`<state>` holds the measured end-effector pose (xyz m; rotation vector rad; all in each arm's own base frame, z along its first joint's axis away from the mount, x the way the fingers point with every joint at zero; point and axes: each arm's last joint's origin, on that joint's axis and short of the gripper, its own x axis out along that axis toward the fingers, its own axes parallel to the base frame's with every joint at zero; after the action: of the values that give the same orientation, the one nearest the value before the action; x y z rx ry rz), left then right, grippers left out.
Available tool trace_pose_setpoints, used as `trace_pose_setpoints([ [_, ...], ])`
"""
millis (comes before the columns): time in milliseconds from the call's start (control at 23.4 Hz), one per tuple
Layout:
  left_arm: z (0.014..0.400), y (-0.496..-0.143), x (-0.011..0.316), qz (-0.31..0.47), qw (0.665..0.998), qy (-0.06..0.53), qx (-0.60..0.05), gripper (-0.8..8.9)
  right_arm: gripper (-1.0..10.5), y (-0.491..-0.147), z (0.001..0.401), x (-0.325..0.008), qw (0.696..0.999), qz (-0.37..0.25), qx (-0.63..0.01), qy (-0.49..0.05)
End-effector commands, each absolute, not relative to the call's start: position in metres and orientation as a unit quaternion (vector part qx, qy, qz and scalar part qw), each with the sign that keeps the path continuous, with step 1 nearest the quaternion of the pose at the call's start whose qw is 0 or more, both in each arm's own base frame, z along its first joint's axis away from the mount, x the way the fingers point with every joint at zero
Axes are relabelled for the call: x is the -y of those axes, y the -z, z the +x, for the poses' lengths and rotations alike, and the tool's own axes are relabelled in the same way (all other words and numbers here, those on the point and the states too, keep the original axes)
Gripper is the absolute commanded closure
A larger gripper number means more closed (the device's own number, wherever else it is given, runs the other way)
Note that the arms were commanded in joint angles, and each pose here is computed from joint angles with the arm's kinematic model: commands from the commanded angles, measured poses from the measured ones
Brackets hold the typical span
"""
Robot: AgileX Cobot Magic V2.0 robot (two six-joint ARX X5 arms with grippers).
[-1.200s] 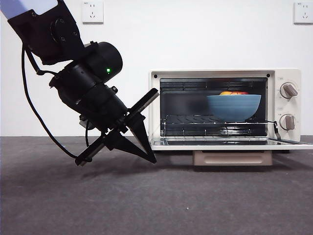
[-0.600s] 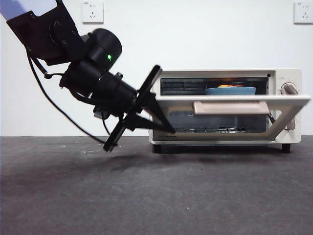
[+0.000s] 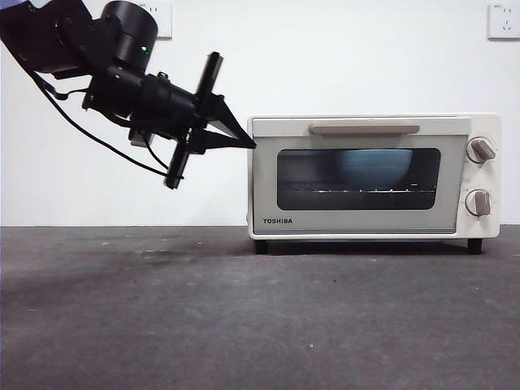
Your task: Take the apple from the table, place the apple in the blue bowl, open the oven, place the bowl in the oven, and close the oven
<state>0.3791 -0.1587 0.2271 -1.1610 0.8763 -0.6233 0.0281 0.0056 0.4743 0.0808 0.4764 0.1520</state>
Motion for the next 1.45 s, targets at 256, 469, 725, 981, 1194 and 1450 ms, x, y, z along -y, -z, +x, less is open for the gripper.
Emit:
trace_pose_setpoints([
  [256, 0.374, -0.247, 0.15, -0.479, 0.705, 0.358, -0.381, 8.21, 9.5, -0.471, 0.031, -0.006, 0.964, 0.036, -0.253, -0.066],
  [469, 0.355, -0.286, 0.144, -0.412, 0.742, 0.415, -0.328, 8.21, 9.5, -0.471, 0.038, -0.007, 0.965, 0.03, -0.258, -0.042],
  [725, 0.311, -0.336, 0.128, -0.291, 0.806, 0.444, -0.262, 8.19, 9.5, -0.47, 0.05, -0.01, 0.96, 0.025, -0.274, -0.041],
  [981, 0.253, -0.371, 0.102, -0.142, 0.893, 0.365, -0.219, 8.18, 9.5, -0.468, 0.068, -0.016, 0.953, 0.019, -0.299, -0.038],
  [1194, 0.205, -0.385, 0.08, -0.057, 0.928, 0.286, -0.232, 8.18, 9.5, -0.464, 0.088, -0.022, 0.945, 0.012, -0.325, -0.035],
  [1450, 0.163, -0.39, 0.062, -0.035, 0.932, 0.244, -0.265, 8.17, 9.5, -0.457, 0.119, -0.031, 0.93, 0.001, -0.366, -0.03],
])
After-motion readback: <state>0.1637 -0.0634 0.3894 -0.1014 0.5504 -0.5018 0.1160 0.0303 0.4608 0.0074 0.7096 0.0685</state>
